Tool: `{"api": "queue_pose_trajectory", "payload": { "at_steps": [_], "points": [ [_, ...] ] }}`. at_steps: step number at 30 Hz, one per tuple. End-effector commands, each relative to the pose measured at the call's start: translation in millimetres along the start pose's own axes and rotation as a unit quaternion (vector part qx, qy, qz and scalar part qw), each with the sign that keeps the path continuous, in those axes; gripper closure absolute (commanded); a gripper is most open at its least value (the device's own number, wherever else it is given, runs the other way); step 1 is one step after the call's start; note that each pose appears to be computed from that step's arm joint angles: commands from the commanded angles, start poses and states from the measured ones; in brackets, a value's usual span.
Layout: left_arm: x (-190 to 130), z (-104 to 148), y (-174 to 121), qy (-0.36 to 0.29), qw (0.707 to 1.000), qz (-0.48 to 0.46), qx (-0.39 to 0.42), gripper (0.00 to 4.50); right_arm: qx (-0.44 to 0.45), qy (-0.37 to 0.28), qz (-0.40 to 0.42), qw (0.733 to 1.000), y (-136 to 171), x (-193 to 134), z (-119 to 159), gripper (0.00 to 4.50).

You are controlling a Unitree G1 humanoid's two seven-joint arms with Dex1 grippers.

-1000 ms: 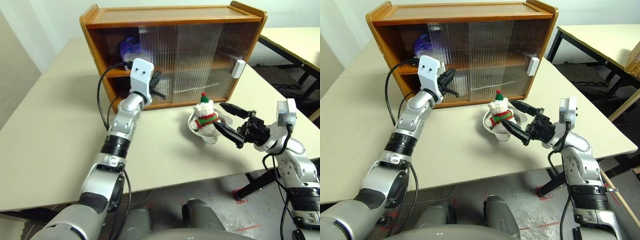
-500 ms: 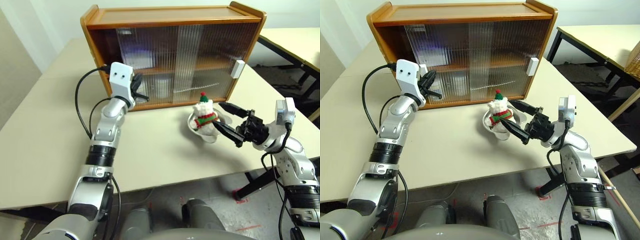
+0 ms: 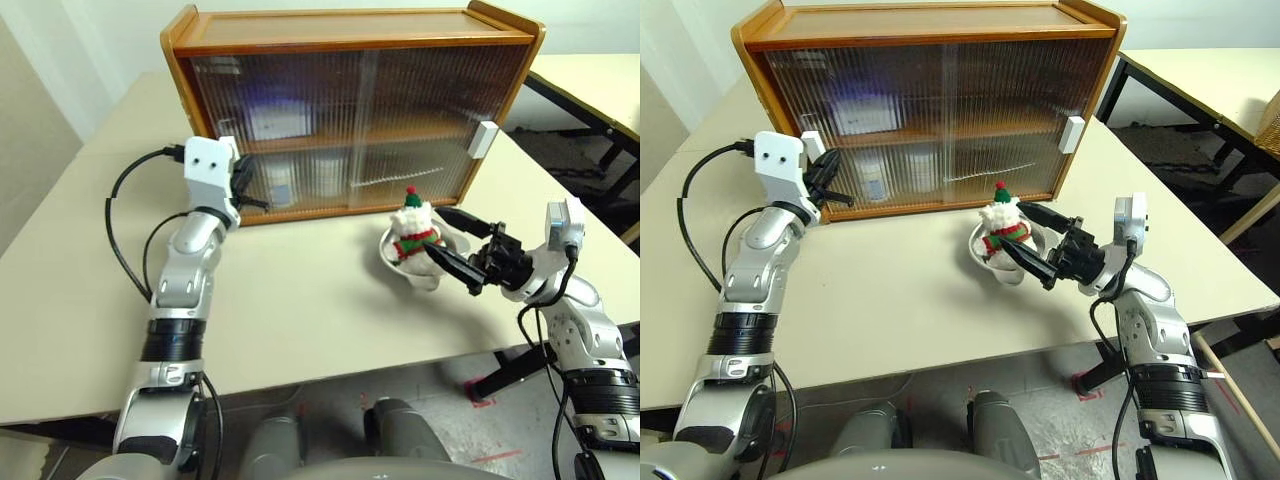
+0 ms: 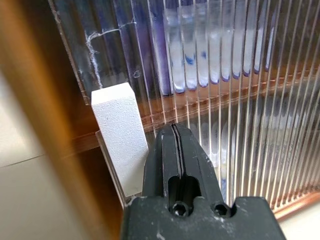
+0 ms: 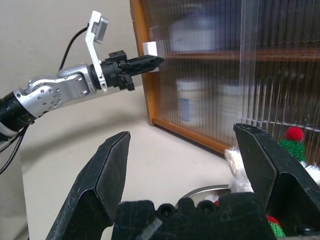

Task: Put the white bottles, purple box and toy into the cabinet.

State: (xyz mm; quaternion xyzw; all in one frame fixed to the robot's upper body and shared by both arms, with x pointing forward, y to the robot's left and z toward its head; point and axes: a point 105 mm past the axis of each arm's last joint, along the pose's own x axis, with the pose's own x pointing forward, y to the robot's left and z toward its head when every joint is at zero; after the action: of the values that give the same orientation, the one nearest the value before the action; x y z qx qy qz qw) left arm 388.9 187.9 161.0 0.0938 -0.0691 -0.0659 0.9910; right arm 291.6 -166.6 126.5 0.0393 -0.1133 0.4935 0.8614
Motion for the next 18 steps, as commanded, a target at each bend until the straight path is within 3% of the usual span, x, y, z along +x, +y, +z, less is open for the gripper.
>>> {"api": "queue_pose_trajectory", "payload": {
  "at_steps": [1, 6, 11, 14, 18],
  "points": [
    [-6, -4, 22, 0.011, 0.999, 0.041, 0.003, 4.46, -0.007, 0.0, 0.007, 1.0, -1, 3, 0, 0.0],
    [-8, -1, 27, 0.004, 0.999, 0.048, 0.008, 4.46, -0.007, 0.0, 0.01, 1.0, -2, 3, 0, 0.0],
    [-8, 14, 11, -0.043, 0.999, 0.002, -0.016, 4.46, -0.008, -0.005, -0.002, 1.0, -8, 0, 3, 0.0],
    [-13, 16, -12, -0.061, 0.995, -0.082, -0.02, 3.83, -0.013, -0.013, -0.024, 1.0, -17, -6, 10, 0.0],
    [-36, 16, -35, -0.094, 0.974, -0.201, -0.043, 2.37, -0.018, -0.018, -0.048, 0.999, -28, -17, 18, 0.0]
  ]
}}
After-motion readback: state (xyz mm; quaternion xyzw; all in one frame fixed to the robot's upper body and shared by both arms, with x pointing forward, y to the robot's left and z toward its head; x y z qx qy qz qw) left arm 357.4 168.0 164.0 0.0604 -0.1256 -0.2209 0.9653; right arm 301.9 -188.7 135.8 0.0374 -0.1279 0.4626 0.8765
